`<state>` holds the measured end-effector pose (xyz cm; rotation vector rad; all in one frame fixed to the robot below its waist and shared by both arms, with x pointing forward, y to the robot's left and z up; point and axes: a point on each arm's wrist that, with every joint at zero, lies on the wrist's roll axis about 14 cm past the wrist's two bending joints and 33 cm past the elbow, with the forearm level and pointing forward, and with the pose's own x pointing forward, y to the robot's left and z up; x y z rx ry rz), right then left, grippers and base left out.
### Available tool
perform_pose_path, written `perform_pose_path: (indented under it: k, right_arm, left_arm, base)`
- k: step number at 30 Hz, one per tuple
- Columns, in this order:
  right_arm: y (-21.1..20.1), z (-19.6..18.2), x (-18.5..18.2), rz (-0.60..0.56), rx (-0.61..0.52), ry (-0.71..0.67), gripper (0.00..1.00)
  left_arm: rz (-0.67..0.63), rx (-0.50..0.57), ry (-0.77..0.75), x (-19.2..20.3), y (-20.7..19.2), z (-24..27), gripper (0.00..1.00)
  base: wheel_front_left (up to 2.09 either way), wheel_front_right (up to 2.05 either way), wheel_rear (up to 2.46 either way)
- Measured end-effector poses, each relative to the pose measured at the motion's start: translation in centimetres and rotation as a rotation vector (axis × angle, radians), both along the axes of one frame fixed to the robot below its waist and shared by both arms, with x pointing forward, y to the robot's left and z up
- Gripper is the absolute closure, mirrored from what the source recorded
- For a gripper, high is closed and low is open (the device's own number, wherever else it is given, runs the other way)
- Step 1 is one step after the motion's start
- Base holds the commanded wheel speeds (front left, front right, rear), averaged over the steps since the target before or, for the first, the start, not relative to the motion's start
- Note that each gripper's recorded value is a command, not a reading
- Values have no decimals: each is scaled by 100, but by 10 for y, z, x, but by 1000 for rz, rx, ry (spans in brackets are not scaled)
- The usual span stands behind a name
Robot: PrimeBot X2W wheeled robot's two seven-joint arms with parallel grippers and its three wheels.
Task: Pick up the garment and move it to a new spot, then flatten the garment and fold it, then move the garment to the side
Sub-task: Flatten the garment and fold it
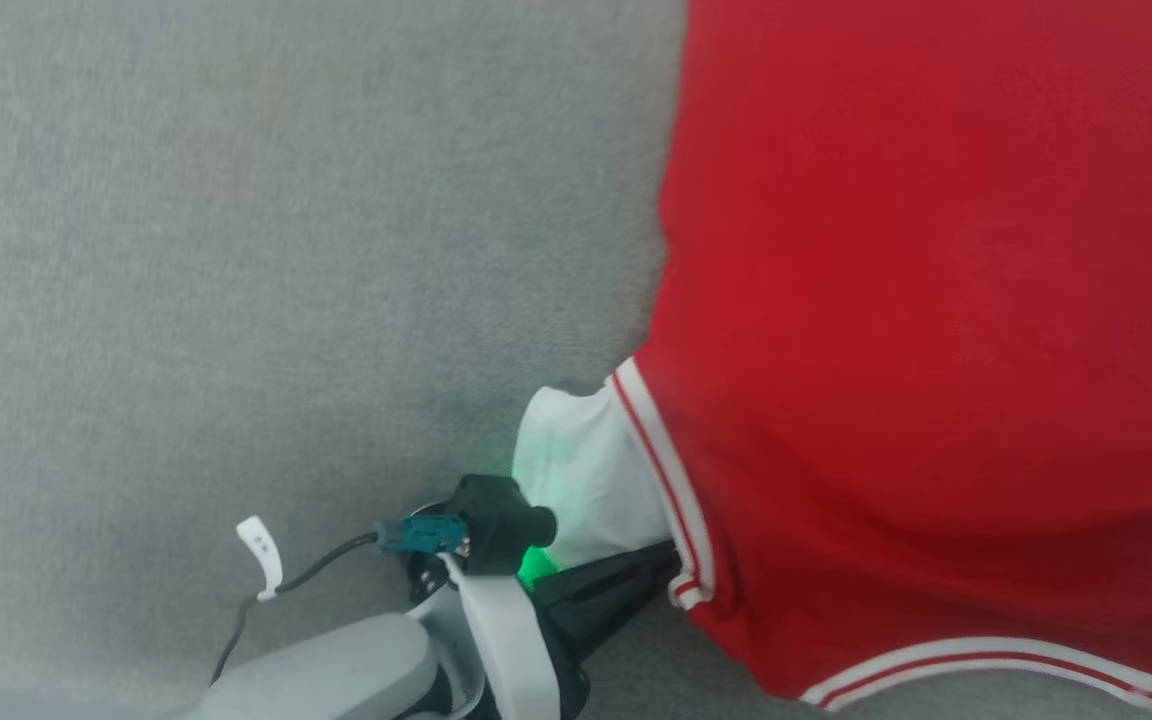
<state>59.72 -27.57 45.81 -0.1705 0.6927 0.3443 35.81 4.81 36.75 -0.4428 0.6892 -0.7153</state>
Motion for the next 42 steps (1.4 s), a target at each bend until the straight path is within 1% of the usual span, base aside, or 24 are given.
perform_pose_path:
  k: [4,9,12,16,17,18,19,20,21,23,29,34,37,42]
  right_arm:
    - [0,-31,37,-73,-12,77,0]
    - [14,-80,59,-130,8,212,0]
    - [20,-89,68,-145,24,241,0]
    - [24,-92,71,-150,30,271,0]
    - [24,-92,70,-148,28,274,17]
    - [25,-91,70,-146,25,274,57]
    - [27,-90,70,-139,25,271,69]
    - [28,-89,70,-142,34,272,96]
    - [30,-89,69,-144,49,275,100]
    - [34,-87,67,-140,63,273,100]
    - [29,-77,59,-148,63,258,100]
    - [24,-59,43,-127,58,233,100]
    - [16,-52,18,-94,19,245,100]
    - [0,-45,-47,-27,-39,312,100]
  left_arm:
    - [6,-5,17,5,1,-9,100]
    - [14,-12,27,9,3,-17,100]
    - [23,-16,35,10,4,-20,100]
    - [23,-21,34,11,4,-22,100]
    - [20,-24,33,11,3,-21,100]
    - [22,-24,30,12,3,-21,100]
    - [23,-25,28,13,3,-21,100]
    - [25,-29,27,13,3,-20,100]
    - [27,-29,26,13,3,-20,100]
    - [28,-31,19,13,3,-18,100]
    - [37,-32,11,15,5,-16,100]
    - [54,-34,-12,16,7,-9,100]
    - [74,-35,-34,17,10,-3,100]
    - [125,-3,-81,20,27,9,100]
  base:
    - [0,0,0]
    - [0,0,0]
    - [0,0,0]
    - [0,0,0]
    - [0,0,0]
    - [0,0,0]
    - [0,0,0]
    - [0,0,0]
    - [0,0,0]
    - [0,0,0]
    - [0,0,0]
    - [0,0,0]
    - [0,0,0]
    - [0,0,0]
